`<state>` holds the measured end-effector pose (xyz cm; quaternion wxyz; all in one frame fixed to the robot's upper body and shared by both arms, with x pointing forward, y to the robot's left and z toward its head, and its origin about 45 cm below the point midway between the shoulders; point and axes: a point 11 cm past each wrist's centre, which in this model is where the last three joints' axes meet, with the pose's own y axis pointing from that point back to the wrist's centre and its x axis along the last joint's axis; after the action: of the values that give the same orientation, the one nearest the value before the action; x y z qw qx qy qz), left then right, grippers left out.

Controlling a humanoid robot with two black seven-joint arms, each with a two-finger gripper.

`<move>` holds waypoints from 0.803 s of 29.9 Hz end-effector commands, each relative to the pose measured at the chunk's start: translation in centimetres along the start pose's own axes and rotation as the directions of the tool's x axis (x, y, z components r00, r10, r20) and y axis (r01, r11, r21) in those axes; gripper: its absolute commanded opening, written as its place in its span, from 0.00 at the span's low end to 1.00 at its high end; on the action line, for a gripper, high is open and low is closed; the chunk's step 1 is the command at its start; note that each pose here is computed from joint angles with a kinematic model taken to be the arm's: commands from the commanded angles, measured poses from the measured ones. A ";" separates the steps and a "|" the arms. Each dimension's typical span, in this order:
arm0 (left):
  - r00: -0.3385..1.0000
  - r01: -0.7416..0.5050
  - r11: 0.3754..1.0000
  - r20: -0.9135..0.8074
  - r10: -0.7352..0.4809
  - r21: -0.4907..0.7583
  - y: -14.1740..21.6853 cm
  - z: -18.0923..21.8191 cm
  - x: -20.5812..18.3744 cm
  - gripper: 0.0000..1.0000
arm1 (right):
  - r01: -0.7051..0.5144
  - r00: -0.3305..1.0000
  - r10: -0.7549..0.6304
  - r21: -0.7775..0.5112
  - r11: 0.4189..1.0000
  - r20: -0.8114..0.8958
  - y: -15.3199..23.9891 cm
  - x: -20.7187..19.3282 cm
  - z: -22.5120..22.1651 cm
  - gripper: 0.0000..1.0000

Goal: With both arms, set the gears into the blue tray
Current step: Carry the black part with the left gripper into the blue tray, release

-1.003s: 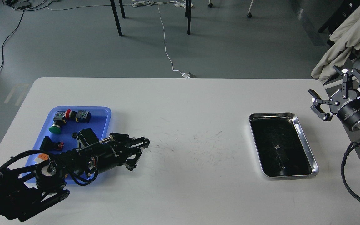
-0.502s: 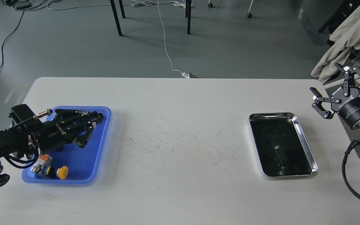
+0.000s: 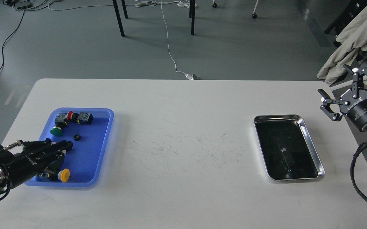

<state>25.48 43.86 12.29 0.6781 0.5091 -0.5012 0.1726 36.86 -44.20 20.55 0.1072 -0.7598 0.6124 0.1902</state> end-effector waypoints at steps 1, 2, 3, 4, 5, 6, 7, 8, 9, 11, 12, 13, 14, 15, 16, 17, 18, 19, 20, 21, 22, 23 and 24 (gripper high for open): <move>1.000 0.002 1.000 -0.010 -0.002 0.002 -0.4 0.1 -0.6 0.08 | -0.002 1.000 0.002 0.002 1.000 -0.002 0.0 0.1 -0.1 0.96; 1.000 0.004 1.000 -0.013 -0.004 -0.001 -0.5 0.2 -0.7 0.08 | 0.000 1.000 0.000 0.001 1.000 -0.001 0.0 0.0 -0.1 0.96; 1.000 0.003 1.000 -0.014 -0.003 -0.002 -0.5 0.3 -0.7 0.08 | -0.001 1.000 0.001 0.001 1.000 -0.001 0.0 0.0 -0.1 0.96; 1.000 0.004 1.000 -0.014 -0.004 -0.001 -0.5 0.3 -0.7 0.08 | -0.002 1.000 0.002 0.000 1.000 -0.001 0.0 0.1 0.0 0.96; 1.000 0.004 1.000 -0.016 -0.004 -0.003 -0.6 0.4 -0.8 0.08 | -0.001 1.000 0.001 0.000 1.000 -0.001 0.0 0.0 0.0 0.96; 1.000 0.001 1.000 -0.017 -0.002 -0.007 -0.8 0.5 -0.8 0.08 | -0.002 1.000 0.002 -0.001 1.000 -0.001 0.0 0.1 0.0 0.96; 1.000 0.001 1.000 -0.020 -0.001 -0.010 -0.9 0.7 -0.8 0.08 | -0.001 1.000 0.001 -0.002 1.000 -0.002 0.0 0.1 0.0 0.96; 1.000 -0.002 1.000 -0.022 0.001 -0.012 -1.0 0.8 -0.9 0.09 | -0.001 1.000 0.001 -0.001 1.000 0.000 0.0 0.0 0.0 0.96; 1.000 0.000 1.000 -0.023 0.000 -0.012 -1.0 0.8 -0.9 0.09 | -0.001 1.000 0.001 -0.001 1.000 0.000 0.0 0.0 0.0 0.96; 1.000 0.005 1.000 -0.026 -0.005 -0.013 -0.9 0.9 -1.2 0.10 | -0.001 1.000 0.001 -0.001 1.000 0.000 0.0 0.0 0.0 0.96; 1.000 0.009 1.000 -0.028 -0.010 -0.011 -0.8 0.9 -1.4 0.11 | -0.001 1.000 0.001 0.000 1.000 -0.001 0.0 0.1 -0.1 0.96; 1.000 0.009 1.000 -0.028 -0.010 -0.011 -0.8 0.9 -1.4 0.12 | 0.000 1.000 0.000 0.000 1.000 -0.001 0.0 0.0 0.0 0.96; 1.000 0.009 1.000 -0.028 -0.010 -0.011 -0.8 0.9 -1.4 0.14 | 0.000 1.000 0.000 -0.001 1.000 -0.003 0.0 0.0 -0.1 0.96; 1.000 0.009 1.000 -0.028 -0.010 -0.011 -0.8 0.9 -1.4 0.17 | 0.000 1.000 0.000 0.000 1.000 -0.001 0.0 0.0 0.0 0.96; 1.000 0.009 1.000 -0.030 -0.009 -0.011 -0.8 0.9 -1.4 0.20 | -0.001 1.000 0.001 -0.002 1.000 -0.003 0.0 0.1 0.0 0.96; 0.999 0.008 1.000 -0.031 -0.008 -0.012 -0.9 1.0 -1.4 0.22 | -0.001 1.000 0.001 -0.002 1.000 -0.003 0.0 0.1 0.0 0.96; 0.999 0.008 1.000 -0.031 -0.008 -0.012 -0.9 1.0 -1.4 0.24 | 0.001 1.000 -0.001 -0.001 1.000 -0.002 0.0 0.0 0.0 0.96; 0.999 0.008 1.000 -0.031 -0.008 -0.012 -0.9 1.0 -1.4 0.26 | 0.001 1.000 -0.001 -0.001 1.000 -0.002 0.0 0.0 0.0 0.96; 1.000 0.007 1.000 -0.030 -0.007 -0.012 -0.9 1.0 -1.4 0.34 | 0.000 1.000 0.000 -0.002 1.000 -0.002 0.0 0.0 0.0 0.96; 1.000 0.007 1.000 -0.030 -0.007 -0.012 -0.9 1.0 -1.4 0.39 | 0.000 1.000 0.000 -0.002 1.000 -0.002 0.0 0.0 0.0 0.96; 1.000 0.007 1.000 -0.030 -0.007 -0.012 -0.9 1.0 -1.4 0.42 | 0.000 1.000 0.000 -0.001 1.000 -0.001 0.0 0.0 0.0 0.96; 1.000 0.004 1.000 -0.029 -0.004 -0.011 -0.9 1.0 -1.3 0.44 | 0.000 1.000 0.000 -0.002 1.000 -0.002 0.0 0.0 0.0 0.96; 1.000 0.002 1.000 -0.030 -0.002 -0.010 -0.9 0.9 -1.3 0.47 | 0.001 1.000 -0.001 0.000 1.000 -0.002 0.0 0.0 0.0 0.96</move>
<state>25.01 43.03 10.63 0.6891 0.5041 -0.4904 0.1747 36.84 -44.23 20.54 0.1057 -0.7601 0.6125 0.1897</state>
